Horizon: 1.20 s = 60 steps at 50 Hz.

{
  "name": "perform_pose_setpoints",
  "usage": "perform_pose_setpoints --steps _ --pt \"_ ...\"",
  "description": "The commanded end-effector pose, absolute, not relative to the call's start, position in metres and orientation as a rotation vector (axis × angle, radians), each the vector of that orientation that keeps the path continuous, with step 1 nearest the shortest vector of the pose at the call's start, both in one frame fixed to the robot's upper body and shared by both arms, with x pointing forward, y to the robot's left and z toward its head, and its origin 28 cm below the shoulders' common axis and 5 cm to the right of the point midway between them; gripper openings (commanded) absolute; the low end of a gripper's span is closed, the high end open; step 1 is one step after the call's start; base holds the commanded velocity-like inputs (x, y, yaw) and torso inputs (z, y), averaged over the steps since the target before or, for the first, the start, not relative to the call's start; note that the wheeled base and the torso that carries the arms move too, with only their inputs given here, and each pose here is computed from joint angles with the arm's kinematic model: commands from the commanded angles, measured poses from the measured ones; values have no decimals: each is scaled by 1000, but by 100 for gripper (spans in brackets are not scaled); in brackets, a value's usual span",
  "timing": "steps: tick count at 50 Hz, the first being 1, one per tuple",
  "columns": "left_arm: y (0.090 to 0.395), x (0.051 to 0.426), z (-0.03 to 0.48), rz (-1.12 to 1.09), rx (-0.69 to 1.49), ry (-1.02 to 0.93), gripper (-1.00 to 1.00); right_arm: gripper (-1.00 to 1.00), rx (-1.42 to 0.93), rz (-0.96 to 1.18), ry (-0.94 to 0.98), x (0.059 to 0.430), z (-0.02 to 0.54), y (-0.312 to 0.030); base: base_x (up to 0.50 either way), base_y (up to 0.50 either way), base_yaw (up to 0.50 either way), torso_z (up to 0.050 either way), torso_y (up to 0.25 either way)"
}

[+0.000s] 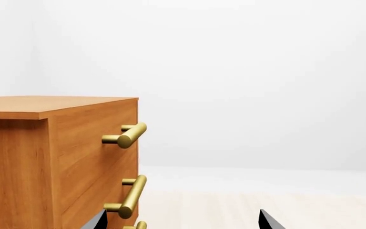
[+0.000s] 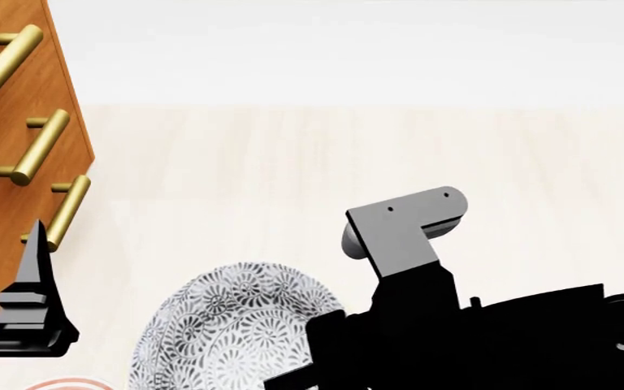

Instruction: Stack the bowl at the front on the bowl in the middle.

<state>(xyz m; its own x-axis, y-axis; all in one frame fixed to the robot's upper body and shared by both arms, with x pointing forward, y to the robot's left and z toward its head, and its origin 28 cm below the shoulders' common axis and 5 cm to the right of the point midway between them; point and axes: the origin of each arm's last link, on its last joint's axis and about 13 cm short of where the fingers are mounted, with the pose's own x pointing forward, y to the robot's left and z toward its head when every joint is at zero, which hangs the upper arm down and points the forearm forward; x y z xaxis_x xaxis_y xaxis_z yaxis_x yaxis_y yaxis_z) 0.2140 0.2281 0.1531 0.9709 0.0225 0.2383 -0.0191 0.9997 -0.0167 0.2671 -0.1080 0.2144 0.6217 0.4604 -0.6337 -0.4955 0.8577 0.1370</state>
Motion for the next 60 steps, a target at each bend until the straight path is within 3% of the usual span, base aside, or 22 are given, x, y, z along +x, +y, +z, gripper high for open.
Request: perform_pose_setpoints --steps 1,26,27,43,46,49,55,60 --pt "228 212 152 20 -13 -239 100 -100 -40 564 718 279 207 -100 0 0 0 0 0" --pt "227 210 149 17 -10 -234 100 -100 -73 539 812 301 166 -91 0 0 0 0 0" --pt "227 210 150 16 -9 -233 100 100 -72 537 813 302 165 -92 0 0 0 0 0" --pt "227 211 150 15 -9 -234 100 100 -116 557 804 298 166 -92 0 0 0 0 0" --pt "227 211 150 15 -10 -233 100 100 -88 395 464 297 178 -92 0 0 0 0 3" --pt "226 212 149 13 -6 -235 100 100 9 163 -119 277 199 -93 0 0 0 0 0" --pt "223 211 149 5 14 -266 100 100 37 112 -465 242 187 -97 0 0 0 0 0" --pt "218 201 158 -29 23 -413 100 100 38 46 -556 227 175 -97 0 0 0 0 0"
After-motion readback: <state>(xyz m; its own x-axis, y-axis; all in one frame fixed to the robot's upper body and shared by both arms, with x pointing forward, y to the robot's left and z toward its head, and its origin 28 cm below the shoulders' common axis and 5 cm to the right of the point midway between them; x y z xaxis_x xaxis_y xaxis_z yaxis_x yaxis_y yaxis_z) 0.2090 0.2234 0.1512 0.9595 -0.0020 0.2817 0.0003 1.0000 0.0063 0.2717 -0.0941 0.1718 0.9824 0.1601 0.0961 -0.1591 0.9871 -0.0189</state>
